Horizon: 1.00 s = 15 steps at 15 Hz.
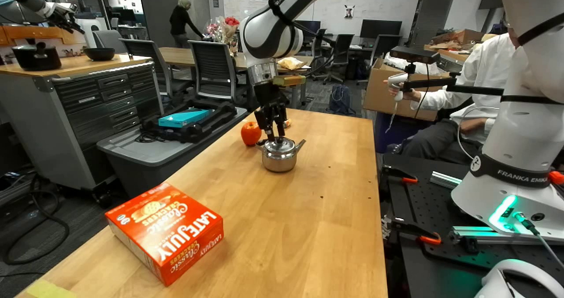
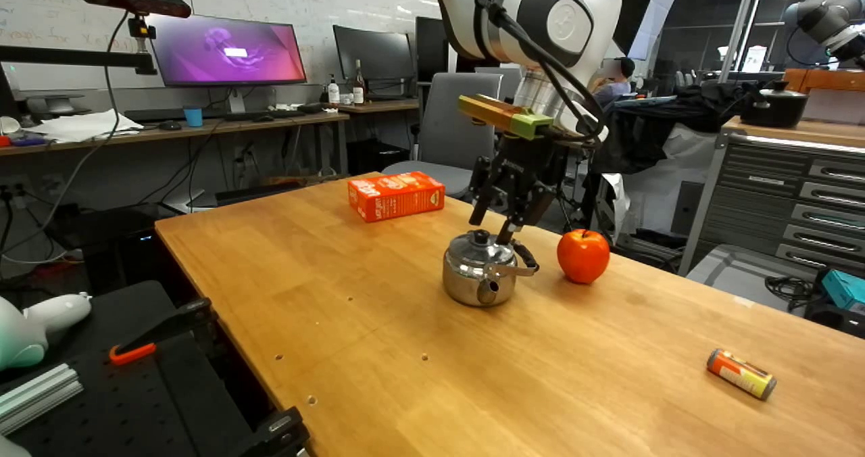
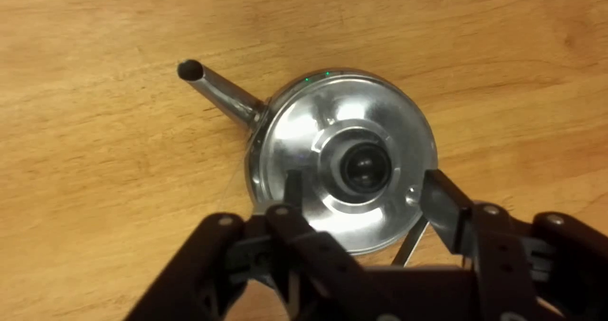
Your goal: Put the silver lid on the kettle
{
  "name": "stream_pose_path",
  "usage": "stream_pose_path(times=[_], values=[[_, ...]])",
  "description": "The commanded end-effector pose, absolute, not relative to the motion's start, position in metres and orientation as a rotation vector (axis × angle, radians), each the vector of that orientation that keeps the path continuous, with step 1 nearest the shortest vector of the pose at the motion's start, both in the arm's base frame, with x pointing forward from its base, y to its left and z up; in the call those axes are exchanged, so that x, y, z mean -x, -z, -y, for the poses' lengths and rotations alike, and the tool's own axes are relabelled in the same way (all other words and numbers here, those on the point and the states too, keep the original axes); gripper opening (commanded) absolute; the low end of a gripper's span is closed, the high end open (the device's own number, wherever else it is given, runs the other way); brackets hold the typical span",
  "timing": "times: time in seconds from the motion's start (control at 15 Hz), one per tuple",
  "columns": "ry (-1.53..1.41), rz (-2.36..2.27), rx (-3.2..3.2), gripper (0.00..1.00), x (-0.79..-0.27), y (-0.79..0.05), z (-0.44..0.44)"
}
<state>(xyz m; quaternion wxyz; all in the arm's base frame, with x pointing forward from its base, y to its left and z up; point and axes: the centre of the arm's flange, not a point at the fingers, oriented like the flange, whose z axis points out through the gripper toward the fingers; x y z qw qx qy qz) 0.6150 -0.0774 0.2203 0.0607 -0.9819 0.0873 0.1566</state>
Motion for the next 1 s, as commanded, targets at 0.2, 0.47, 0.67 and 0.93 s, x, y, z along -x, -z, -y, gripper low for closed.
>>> stream_pose_path(times=[0.2, 0.47, 0.67, 0.93], values=[[-0.428, -0.237, 3.003, 1.0, -0.609, -0.264, 0.071], [-0.311, -0.214, 3.047, 1.0, -0.593, -0.304, 0.065], [-0.186, -0.18, 3.106, 1.0, -0.571, -0.335, 0.063], [0.099, -0.063, 3.207, 1.0, -0.541, -0.366, 0.065]])
